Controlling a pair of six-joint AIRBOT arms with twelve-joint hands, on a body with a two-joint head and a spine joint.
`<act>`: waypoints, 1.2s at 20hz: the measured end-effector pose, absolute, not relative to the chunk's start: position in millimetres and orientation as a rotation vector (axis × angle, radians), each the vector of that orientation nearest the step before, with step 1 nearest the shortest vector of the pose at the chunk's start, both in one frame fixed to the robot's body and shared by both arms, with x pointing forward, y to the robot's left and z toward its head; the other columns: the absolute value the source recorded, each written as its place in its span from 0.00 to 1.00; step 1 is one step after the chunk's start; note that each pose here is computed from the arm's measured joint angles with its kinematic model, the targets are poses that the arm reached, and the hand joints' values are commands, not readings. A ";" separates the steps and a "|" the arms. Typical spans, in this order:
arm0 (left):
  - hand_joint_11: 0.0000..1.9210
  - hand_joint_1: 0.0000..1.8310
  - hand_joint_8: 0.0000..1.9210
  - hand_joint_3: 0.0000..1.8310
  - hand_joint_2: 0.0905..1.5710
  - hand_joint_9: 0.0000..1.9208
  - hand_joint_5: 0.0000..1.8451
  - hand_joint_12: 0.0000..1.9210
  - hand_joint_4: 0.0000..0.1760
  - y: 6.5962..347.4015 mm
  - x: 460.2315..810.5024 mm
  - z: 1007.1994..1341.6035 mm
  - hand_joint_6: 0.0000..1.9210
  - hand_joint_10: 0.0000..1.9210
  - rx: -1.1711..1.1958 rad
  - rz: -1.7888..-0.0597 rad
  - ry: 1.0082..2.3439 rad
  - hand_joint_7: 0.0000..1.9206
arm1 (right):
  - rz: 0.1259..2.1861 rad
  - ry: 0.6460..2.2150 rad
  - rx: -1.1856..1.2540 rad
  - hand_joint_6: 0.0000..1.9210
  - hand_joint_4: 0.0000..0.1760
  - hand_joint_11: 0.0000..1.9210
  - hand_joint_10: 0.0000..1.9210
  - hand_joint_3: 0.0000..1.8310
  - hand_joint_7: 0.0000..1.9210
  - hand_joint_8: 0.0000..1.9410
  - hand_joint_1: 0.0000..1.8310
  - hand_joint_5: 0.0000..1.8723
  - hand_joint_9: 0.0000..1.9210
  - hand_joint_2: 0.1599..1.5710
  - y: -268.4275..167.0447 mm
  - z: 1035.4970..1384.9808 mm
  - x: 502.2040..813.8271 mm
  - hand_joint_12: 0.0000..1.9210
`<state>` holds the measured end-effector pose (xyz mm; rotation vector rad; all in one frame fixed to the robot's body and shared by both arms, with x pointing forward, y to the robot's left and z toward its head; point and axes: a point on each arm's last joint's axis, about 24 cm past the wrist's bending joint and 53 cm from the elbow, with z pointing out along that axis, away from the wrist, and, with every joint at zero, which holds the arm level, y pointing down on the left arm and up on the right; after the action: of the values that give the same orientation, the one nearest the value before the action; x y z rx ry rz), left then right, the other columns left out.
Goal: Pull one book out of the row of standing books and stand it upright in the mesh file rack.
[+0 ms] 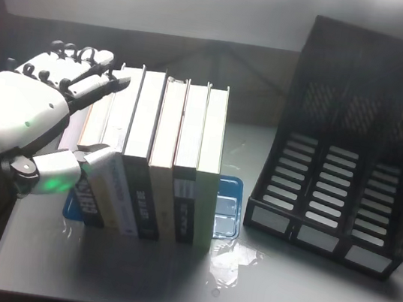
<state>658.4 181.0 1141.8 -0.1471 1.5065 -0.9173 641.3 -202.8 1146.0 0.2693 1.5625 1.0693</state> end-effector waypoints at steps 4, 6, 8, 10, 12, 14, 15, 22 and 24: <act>0.00 0.11 0.00 0.00 0.78 0.00 0.04 0.00 0.36 173.7 661.7 1137.7 0.00 0.00 -0.094 -0.872 1.541 0.00 | 1.064 1.592 0.252 0.00 0.00 0.00 0.00 0.00 0.00 0.00 0.28 0.01 0.00 0.87 -199.2 1140.1 640.0 0.00; 0.00 0.06 0.00 0.00 0.75 0.00 0.07 0.00 0.45 168.1 665.2 1133.1 0.01 0.00 -0.053 -0.826 1.567 0.00 | 1.061 1.599 0.253 0.00 0.00 0.00 0.00 0.00 0.00 0.00 0.29 0.00 0.00 0.86 -199.5 1138.5 640.3 0.00; 0.00 0.04 0.00 0.00 0.73 0.00 0.11 0.00 0.53 162.0 669.3 1126.5 0.01 0.00 -0.031 -0.801 1.594 0.00 | 1.059 1.601 0.253 0.00 0.00 0.00 0.00 0.00 0.00 0.00 0.28 0.00 0.00 0.86 -199.7 1137.7 640.8 0.00; 0.00 0.03 0.00 0.00 0.71 0.00 0.12 0.00 0.54 154.1 676.3 1114.0 0.01 0.00 -0.014 -0.773 1.639 0.00 | 1.055 1.605 0.261 0.00 0.00 0.00 0.00 0.00 0.00 0.00 0.28 0.00 0.00 0.86 -200.5 1135.3 642.2 0.00; 0.00 0.04 0.00 0.00 0.70 0.00 0.15 0.00 0.45 148.3 685.3 1104.5 0.02 0.00 -0.001 -0.739 1.673 0.00 | 1.056 1.602 0.269 0.00 0.00 0.00 0.00 0.00 0.00 0.00 0.29 0.00 0.00 0.87 -201.1 1134.9 642.9 0.00; 0.00 0.05 0.00 0.00 0.70 0.00 0.15 0.00 0.44 142.9 691.1 1096.7 0.02 0.00 0.004 -0.723 1.700 0.00 | 1.055 1.603 0.272 0.00 0.00 0.00 0.00 0.00 0.00 0.00 0.28 0.00 0.00 0.87 -201.3 1133.7 643.6 0.00; 0.00 0.05 0.00 0.00 0.71 0.00 0.16 0.00 0.39 139.8 692.3 1089.4 0.01 0.00 0.015 -0.711 1.721 0.00 | 1.052 1.607 0.276 0.00 0.00 0.00 0.00 0.00 0.00 0.00 0.26 0.00 0.00 0.87 -202.1 1132.6 643.9 0.00; 0.00 0.03 0.00 0.00 0.70 0.00 0.17 0.00 0.53 133.2 702.2 1072.5 0.01 0.00 0.027 -0.665 1.771 0.00 | 1.041 1.614 0.292 0.00 0.00 0.00 0.00 0.00 0.00 0.00 0.22 0.02 0.00 0.86 -206.3 1128.8 644.3 0.00; 0.00 0.04 0.00 0.00 0.71 0.00 0.14 0.00 0.63 130.6 701.1 1070.0 0.00 0.00 0.034 -0.666 1.779 0.00 | 1.040 1.612 0.296 0.00 0.00 0.02 0.00 0.00 0.00 0.00 0.24 0.02 0.00 0.87 -207.2 1129.0 644.8 0.01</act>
<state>701.1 130.6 1070.0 0.0337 1.7790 -0.6662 644.8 -207.2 1129.0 0.2955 1.6121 1.0399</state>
